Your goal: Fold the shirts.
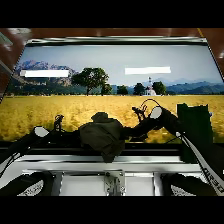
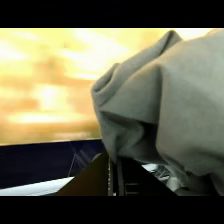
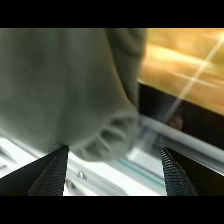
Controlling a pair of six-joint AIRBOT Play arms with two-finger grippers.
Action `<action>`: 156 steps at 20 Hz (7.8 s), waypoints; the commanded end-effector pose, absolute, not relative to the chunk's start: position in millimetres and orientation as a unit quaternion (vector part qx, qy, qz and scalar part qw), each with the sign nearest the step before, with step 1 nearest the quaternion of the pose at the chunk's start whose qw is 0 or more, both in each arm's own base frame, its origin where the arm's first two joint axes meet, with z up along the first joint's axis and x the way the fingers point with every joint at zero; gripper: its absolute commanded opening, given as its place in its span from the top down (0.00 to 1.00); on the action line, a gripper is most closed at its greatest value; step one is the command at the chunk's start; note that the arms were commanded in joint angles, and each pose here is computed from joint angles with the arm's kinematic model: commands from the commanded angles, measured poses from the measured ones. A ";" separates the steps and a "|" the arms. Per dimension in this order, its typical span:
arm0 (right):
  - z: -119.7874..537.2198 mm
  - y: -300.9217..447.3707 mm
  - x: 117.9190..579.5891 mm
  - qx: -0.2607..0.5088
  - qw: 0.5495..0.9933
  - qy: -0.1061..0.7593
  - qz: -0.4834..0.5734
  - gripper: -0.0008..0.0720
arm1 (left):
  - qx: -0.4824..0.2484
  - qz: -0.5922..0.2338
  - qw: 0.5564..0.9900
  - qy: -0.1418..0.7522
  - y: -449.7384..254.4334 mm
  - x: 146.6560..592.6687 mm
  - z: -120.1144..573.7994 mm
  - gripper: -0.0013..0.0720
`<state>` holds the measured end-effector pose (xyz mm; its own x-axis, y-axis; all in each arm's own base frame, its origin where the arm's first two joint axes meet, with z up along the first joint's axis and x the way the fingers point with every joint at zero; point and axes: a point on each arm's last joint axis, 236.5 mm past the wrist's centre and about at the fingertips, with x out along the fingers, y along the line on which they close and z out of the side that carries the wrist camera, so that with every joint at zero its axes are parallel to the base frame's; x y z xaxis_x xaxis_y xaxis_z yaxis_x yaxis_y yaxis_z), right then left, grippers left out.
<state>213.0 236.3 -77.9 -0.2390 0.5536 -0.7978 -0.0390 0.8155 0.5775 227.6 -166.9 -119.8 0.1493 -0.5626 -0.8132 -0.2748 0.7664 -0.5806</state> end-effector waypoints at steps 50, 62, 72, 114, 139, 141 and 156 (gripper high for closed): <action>182.9 61.3 313.1 -0.063 0.910 0.404 0.064 0.91 | -0.093 -0.069 0.871 0.477 -42.2 271.0 138.1 0.93; -1.2 108.7 483.4 0.151 0.883 0.445 0.004 0.91 | -0.247 -0.060 0.771 0.584 -74.0 400.9 -37.8 0.93; 50.0 32.7 422.7 0.020 0.868 0.496 0.007 0.11 | -0.166 -0.064 0.685 0.707 -0.7 332.6 -17.3 0.41; -113.8 57.2 320.6 0.267 0.641 0.707 0.134 0.91 | -0.295 -0.165 0.729 0.595 -89.4 329.3 -26.7 0.93; 498.7 34.0 189.8 -0.022 0.996 -0.069 0.053 0.91 | 0.037 0.025 0.994 0.100 -0.5 155.2 458.3 0.93; 469.6 30.7 222.0 -0.016 0.998 -0.003 0.060 0.91 | 0.028 0.021 0.987 0.159 2.8 174.4 422.6 0.93; 121.1 40.8 519.6 0.326 0.870 0.349 0.124 0.91 | -0.152 -0.014 0.888 0.434 12.2 412.7 89.4 0.93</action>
<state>468.3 39.4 149.2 0.6663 0.4171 -0.6181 -0.0661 0.8587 0.5083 359.8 13.3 118.2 0.5945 -0.1142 -0.7959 -0.0621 0.9804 -0.1871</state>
